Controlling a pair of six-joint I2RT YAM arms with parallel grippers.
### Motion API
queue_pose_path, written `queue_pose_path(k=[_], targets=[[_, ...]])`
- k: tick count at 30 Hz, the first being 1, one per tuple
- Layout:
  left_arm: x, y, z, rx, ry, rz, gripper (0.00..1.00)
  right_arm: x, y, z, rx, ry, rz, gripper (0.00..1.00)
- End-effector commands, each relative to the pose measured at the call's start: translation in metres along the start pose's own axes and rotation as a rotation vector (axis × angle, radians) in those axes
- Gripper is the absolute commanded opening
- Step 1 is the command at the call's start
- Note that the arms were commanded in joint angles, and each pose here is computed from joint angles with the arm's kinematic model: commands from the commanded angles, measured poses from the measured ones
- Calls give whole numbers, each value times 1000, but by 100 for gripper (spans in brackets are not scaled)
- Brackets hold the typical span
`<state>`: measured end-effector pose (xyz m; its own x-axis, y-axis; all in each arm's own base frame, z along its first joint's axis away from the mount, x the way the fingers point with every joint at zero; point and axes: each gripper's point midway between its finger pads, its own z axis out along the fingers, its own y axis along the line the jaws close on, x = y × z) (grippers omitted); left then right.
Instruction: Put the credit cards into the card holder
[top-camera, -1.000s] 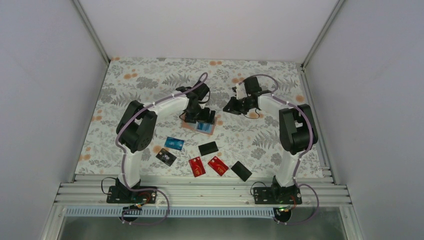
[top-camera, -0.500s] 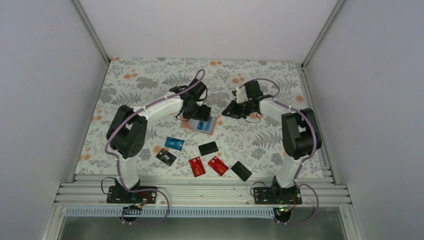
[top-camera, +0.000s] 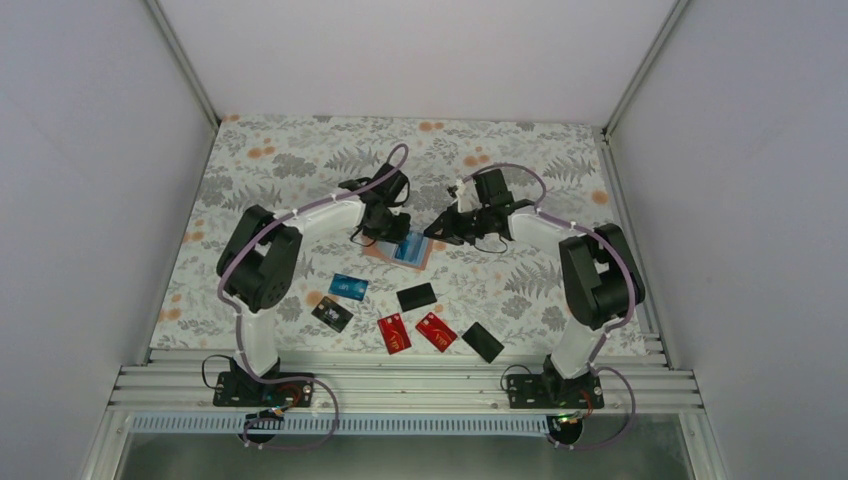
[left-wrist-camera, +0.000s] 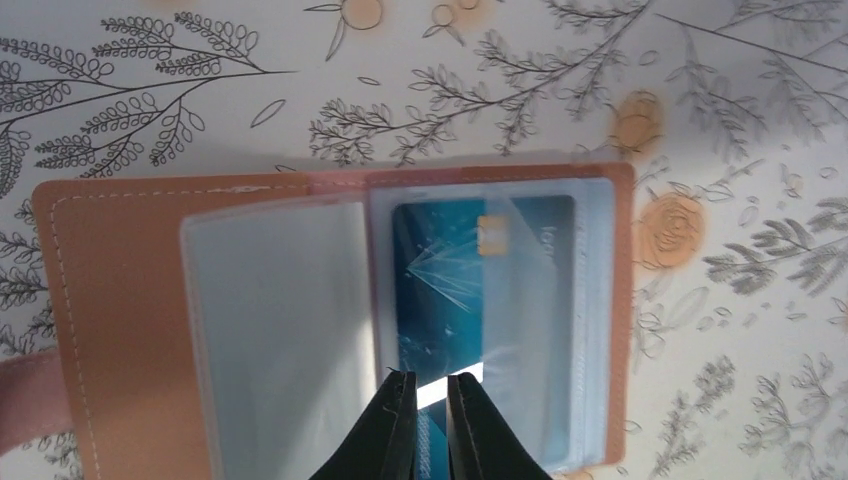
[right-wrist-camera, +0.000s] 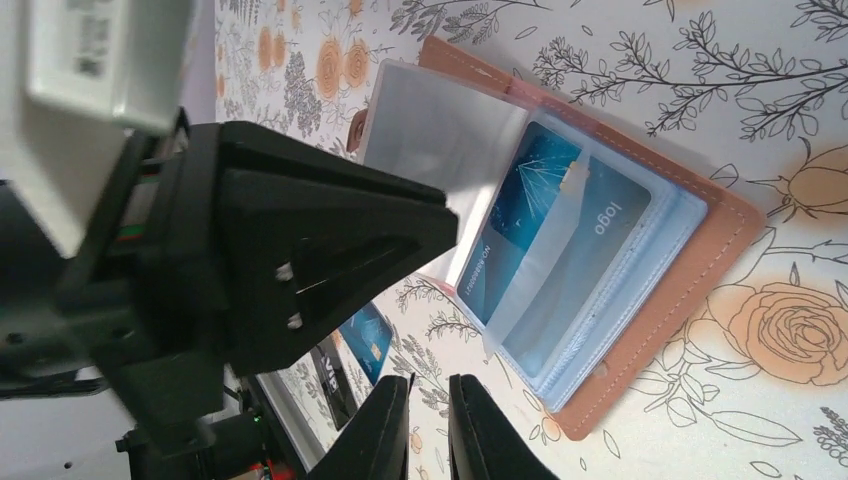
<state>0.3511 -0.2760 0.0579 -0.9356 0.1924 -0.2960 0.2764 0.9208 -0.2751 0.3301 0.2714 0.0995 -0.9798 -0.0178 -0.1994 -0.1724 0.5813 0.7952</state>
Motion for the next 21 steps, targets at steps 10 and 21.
queue_pose_path(k=[10,21], targets=[[10,21,38,-36,46,18,2,5,-13,23,45,25,53,13],[26,25,49,-18,77,7,2,7,-26,38,93,41,82,16]])
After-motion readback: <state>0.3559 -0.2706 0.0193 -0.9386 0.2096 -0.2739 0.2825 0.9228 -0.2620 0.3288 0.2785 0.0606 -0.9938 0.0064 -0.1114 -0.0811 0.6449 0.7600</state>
